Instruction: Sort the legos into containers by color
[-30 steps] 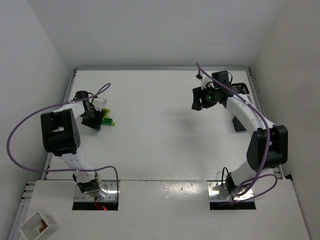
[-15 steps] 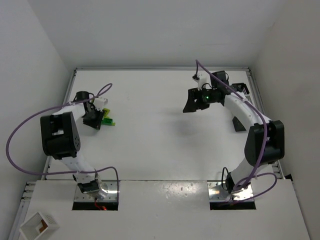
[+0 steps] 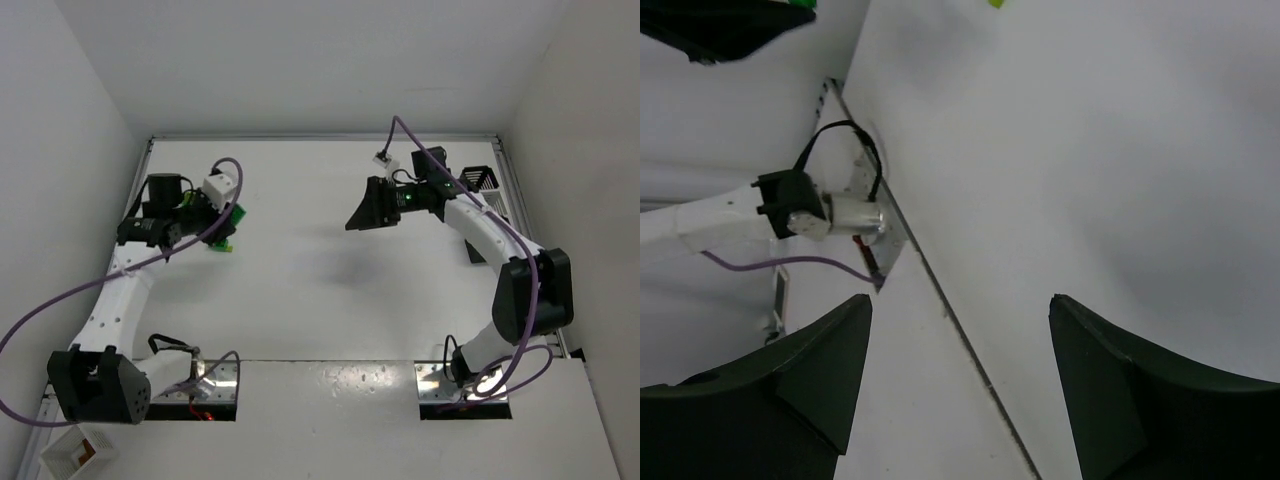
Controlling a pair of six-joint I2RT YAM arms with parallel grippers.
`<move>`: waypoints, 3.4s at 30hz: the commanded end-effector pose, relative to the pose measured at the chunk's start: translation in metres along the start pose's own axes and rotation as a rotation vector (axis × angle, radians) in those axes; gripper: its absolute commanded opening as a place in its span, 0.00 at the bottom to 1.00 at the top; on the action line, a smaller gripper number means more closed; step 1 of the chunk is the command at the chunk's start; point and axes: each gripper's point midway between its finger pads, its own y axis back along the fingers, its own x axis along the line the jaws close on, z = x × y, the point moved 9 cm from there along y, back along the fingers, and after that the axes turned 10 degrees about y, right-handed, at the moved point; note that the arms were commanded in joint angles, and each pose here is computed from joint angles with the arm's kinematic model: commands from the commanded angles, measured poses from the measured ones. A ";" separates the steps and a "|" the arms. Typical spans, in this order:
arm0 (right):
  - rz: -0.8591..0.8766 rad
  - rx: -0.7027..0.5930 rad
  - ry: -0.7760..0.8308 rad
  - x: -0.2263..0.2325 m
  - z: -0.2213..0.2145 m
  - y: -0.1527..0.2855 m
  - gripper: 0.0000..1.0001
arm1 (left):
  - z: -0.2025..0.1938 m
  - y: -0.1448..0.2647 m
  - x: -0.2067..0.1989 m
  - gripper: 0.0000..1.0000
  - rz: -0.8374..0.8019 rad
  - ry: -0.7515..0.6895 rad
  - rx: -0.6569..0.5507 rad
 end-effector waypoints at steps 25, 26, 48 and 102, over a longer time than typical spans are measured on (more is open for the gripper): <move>0.241 0.080 0.058 0.042 0.042 -0.083 0.73 | 0.055 -0.052 -0.116 0.24 -0.397 -0.077 0.021; 0.247 0.084 0.064 0.044 0.043 -0.086 0.73 | 0.055 -0.052 -0.116 0.25 -0.397 -0.077 0.021; 0.119 0.079 0.139 0.039 0.042 -0.093 0.00 | 0.045 -0.038 -0.113 0.67 -0.338 -0.076 0.014; -0.940 0.306 -0.051 -0.118 -0.049 0.267 0.00 | 0.034 -0.020 -0.059 1.00 0.113 0.188 -0.104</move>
